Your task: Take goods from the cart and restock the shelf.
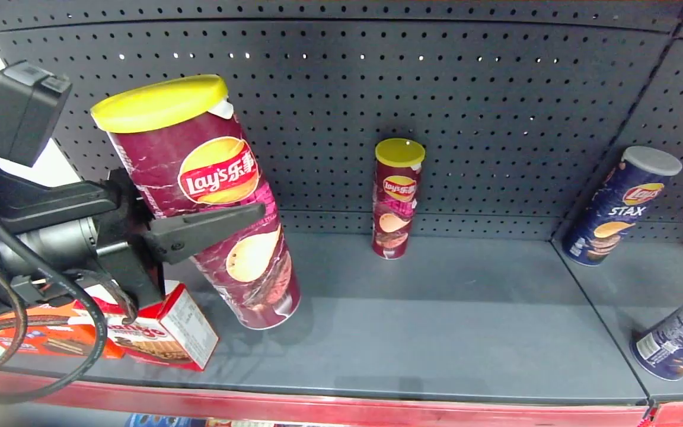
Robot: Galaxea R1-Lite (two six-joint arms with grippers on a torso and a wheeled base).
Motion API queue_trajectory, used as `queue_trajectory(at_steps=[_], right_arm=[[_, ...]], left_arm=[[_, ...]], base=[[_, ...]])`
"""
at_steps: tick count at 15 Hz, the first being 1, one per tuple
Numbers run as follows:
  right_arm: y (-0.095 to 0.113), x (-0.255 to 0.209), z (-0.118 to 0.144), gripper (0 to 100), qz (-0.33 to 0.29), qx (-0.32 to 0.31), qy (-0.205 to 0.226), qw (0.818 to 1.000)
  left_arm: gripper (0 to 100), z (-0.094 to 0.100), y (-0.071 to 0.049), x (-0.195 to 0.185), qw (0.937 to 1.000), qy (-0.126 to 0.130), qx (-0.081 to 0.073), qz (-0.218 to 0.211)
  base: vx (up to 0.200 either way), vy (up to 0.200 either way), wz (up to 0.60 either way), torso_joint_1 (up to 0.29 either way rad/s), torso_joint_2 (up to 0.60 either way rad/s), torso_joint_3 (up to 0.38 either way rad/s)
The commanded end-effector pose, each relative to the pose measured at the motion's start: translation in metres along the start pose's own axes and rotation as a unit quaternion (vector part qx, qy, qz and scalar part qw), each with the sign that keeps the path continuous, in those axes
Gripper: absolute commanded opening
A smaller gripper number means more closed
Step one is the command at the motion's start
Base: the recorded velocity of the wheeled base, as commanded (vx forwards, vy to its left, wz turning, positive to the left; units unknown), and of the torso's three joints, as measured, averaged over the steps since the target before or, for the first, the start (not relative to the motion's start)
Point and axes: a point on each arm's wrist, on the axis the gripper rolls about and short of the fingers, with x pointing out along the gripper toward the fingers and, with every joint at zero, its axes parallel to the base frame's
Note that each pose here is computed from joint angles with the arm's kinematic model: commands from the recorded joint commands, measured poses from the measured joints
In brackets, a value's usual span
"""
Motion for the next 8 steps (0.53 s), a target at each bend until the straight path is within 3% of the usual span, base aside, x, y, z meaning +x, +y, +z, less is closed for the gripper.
queue_trajectory(at_steps=[1,8], right_arm=[[0.0000,0.0001,0.0000,100,0.001,0.000,0.001,1.000],[0.0000,0.0001,0.0000,100,0.001,0.000,0.001,1.000]], left_arm=[[0,0.0004,0.0006,0.0002,1.0000,-0.001,0.001,0.001],[0,0.0005,0.0012,0.0003,1.0000,-0.001,0.001,0.001]], base=[[0.000,0.000,0.00,0.000,0.00,0.000],[0.000,0.000,0.00,0.000,0.00,0.000]])
